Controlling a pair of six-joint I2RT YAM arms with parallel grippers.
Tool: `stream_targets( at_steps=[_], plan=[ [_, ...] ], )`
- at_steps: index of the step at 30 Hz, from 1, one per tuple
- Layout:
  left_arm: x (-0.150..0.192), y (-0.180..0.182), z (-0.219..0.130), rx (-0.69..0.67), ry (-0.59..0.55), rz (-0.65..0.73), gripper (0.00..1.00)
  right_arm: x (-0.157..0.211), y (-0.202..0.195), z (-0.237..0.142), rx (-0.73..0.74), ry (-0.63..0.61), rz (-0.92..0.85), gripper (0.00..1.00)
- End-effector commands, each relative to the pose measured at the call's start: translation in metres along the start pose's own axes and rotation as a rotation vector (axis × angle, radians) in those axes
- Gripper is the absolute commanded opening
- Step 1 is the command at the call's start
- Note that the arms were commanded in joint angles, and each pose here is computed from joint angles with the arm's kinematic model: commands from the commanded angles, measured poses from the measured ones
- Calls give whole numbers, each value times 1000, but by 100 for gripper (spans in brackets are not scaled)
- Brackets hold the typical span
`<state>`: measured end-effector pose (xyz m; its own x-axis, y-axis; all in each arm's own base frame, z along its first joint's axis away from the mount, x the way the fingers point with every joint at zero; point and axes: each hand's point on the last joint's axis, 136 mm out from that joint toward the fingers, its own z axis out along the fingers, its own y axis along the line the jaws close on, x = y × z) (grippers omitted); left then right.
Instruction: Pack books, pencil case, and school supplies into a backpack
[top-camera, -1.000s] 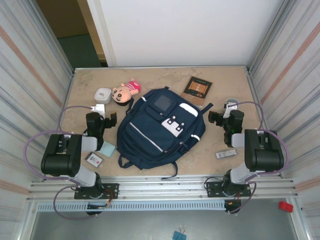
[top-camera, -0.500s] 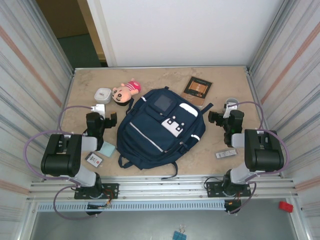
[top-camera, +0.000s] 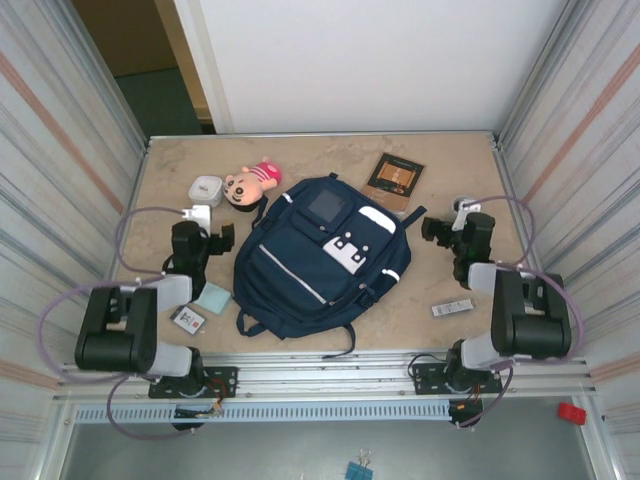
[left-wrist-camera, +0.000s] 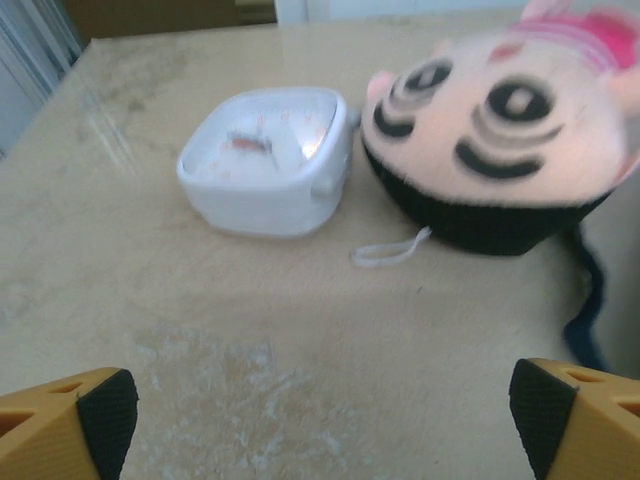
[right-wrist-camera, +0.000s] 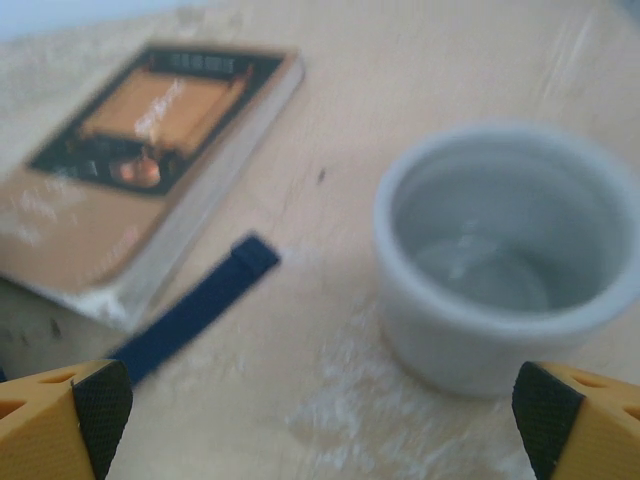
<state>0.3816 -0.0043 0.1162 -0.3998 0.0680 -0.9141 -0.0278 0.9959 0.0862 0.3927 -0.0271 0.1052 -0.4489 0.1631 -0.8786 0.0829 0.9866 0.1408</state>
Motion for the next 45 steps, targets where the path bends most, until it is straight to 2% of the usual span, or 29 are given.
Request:
stream_targets(
  at_steps=[1,6,8,11,14,16,20,23,26,32,41,45],
  plan=[
    [-48,2,-27,17,-25,-42,94,-55,3,-29,2,-10,66,99],
    [-82,-14,-61,129,97,-202,83,-112,12,-80,39,109,153,99],
    [-83,-23,-66,166,165,-256,80,-120,23,-95,-5,151,177,99],
    [-70,-44,-69,226,283,-315,74,-112,44,-112,-96,231,266,99],
    [-43,-68,-64,286,408,-348,67,-79,70,-119,-181,331,419,98],
    [-20,-82,-58,300,481,-371,64,-48,96,-122,-239,404,472,93],
    [17,-110,-52,345,610,-366,57,25,132,-130,-219,542,503,86],
    [39,-121,-52,353,670,-357,52,64,157,-133,-243,596,532,82],
    [51,-132,-55,392,695,-372,46,94,175,-129,-270,634,567,81],
    [72,-161,-75,476,741,-368,38,115,194,-101,-278,692,545,77],
    [91,-187,-112,493,728,-349,37,90,229,-56,-369,642,454,74],
    [85,-199,-125,512,659,-268,45,63,227,-36,-406,596,432,75]
  ],
)
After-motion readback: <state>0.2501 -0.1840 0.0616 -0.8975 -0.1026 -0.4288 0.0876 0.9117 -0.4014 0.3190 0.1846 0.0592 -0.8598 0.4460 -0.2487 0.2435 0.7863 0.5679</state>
